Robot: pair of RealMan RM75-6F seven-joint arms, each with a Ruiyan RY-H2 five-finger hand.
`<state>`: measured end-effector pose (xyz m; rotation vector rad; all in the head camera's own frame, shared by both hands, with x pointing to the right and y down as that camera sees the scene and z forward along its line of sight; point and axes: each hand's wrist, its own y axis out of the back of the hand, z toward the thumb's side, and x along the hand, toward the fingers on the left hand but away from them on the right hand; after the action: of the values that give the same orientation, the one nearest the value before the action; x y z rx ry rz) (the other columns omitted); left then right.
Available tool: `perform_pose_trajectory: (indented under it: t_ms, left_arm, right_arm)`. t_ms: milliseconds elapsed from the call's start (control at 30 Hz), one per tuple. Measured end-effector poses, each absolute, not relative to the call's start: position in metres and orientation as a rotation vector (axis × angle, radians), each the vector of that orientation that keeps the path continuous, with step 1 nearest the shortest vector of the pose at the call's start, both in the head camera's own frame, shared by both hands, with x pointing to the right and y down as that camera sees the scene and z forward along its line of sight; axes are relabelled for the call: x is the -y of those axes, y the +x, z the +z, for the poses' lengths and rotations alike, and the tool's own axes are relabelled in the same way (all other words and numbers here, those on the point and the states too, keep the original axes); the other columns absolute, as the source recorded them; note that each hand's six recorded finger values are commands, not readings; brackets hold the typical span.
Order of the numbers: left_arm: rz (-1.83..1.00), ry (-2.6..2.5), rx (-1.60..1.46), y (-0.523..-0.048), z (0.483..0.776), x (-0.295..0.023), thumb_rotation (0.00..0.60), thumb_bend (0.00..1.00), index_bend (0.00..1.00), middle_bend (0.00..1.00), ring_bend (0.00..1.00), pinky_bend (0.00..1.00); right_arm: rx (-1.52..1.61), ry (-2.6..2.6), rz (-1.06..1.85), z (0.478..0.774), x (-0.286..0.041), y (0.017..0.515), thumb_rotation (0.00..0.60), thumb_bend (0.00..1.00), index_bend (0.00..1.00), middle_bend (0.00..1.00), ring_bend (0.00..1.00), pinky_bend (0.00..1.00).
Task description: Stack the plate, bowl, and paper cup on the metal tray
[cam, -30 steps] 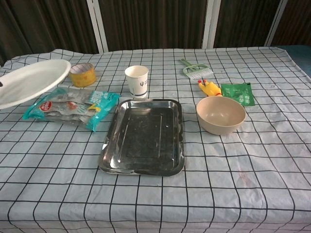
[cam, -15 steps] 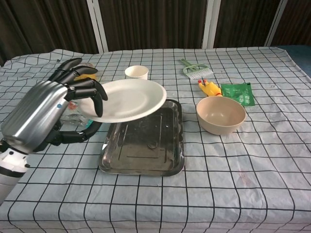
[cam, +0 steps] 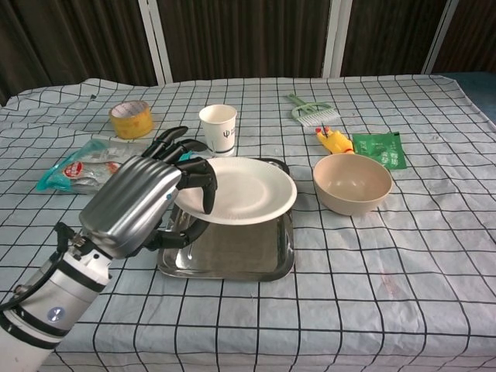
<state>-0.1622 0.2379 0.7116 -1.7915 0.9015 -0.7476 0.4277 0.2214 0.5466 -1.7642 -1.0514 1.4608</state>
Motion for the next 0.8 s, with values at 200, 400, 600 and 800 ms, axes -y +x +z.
perform_pose_trajectory:
  t_ms: [200,400,600,800]
  left_arm:
    - [-0.786,-1.789,-0.900,-0.160,0.722,-0.234,0.600,0.50,0.77,0.42,0.17,0.02]
    - [-0.800,-1.786,-0.891,-0.162,0.727,-0.235,0.600,0.47,0.75,0.41,0.17,0.02]
    - [-0.833,-1.789,-0.875,-0.167,0.734,-0.237,0.600,0.44,0.71,0.40,0.17,0.01]
    - [-0.864,-1.794,-0.852,-0.172,0.740,-0.239,0.600,0.42,0.65,0.38,0.17,0.01]
  right_arm:
    - [1.059,-1.757,1.462,0.546,-0.220,0.430,0.600,0.21,0.00,0.00,0.00,0.00]
    - [1.072,-1.753,1.460,0.544,-0.219,0.431,0.600,0.21,0.00,0.00,0.00,0.00]
    - [1.080,-1.754,1.452,0.541,-0.219,0.431,0.600,0.21,0.00,0.00,0.00,0.00]
    - [1.085,-1.752,1.450,0.541,-0.219,0.431,0.600,0.21,0.00,0.00,0.00,0.00]
